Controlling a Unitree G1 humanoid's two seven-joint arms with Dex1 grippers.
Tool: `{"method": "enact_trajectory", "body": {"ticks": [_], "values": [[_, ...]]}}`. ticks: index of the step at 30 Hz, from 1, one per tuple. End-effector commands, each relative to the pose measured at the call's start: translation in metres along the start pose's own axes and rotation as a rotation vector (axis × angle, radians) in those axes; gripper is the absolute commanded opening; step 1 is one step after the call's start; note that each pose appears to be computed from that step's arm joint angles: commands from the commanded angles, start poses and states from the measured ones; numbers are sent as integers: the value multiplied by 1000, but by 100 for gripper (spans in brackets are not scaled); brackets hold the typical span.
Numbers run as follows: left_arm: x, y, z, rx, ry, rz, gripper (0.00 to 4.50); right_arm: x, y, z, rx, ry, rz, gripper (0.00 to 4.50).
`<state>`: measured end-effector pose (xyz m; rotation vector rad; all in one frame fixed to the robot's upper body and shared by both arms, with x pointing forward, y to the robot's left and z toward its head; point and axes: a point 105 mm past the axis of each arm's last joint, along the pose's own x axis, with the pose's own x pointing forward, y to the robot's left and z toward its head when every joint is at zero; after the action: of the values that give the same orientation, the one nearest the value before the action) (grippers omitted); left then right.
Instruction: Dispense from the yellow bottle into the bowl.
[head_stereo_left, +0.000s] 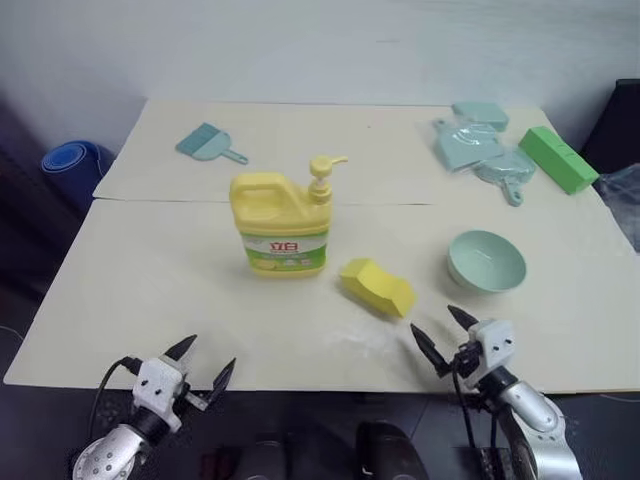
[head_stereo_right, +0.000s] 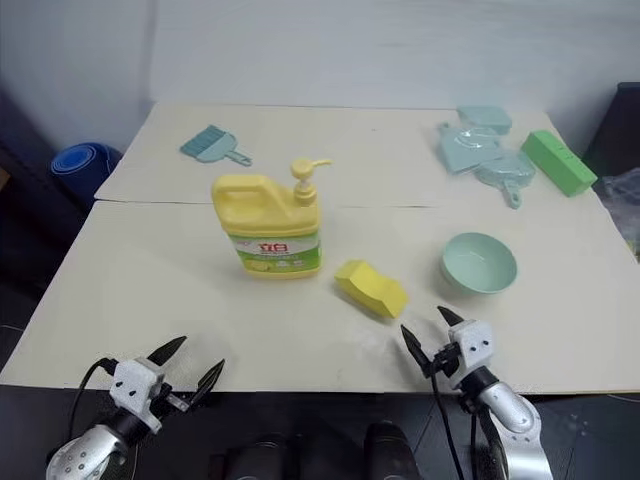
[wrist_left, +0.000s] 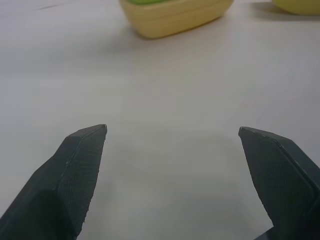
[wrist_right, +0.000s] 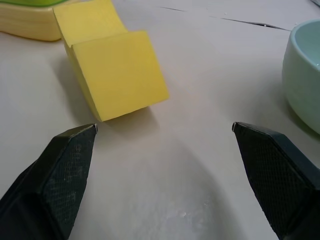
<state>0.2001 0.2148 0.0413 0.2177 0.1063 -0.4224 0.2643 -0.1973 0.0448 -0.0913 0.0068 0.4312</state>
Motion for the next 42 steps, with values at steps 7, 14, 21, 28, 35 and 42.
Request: {"method": "enact_trajectory", "body": {"ticks": [7,14,21,28,35,42], "values": [[3,-21,57,-116,-135,-390,449,10,10,52,-48,-32,252,450],[17,-32,86,-49,-168,-602,449,47,5,66,-124,196,397,450],[20,-36,86,-29,-174,-642,449,76,13,53,-154,348,468,450],[21,-40,85,-27,-174,-649,449,88,21,39,-147,463,499,450],[30,-39,91,-20,-206,-660,450,73,17,72,-129,314,540,253],[45,-47,107,-87,-269,-728,450,18,-50,148,-21,40,343,245]]}}
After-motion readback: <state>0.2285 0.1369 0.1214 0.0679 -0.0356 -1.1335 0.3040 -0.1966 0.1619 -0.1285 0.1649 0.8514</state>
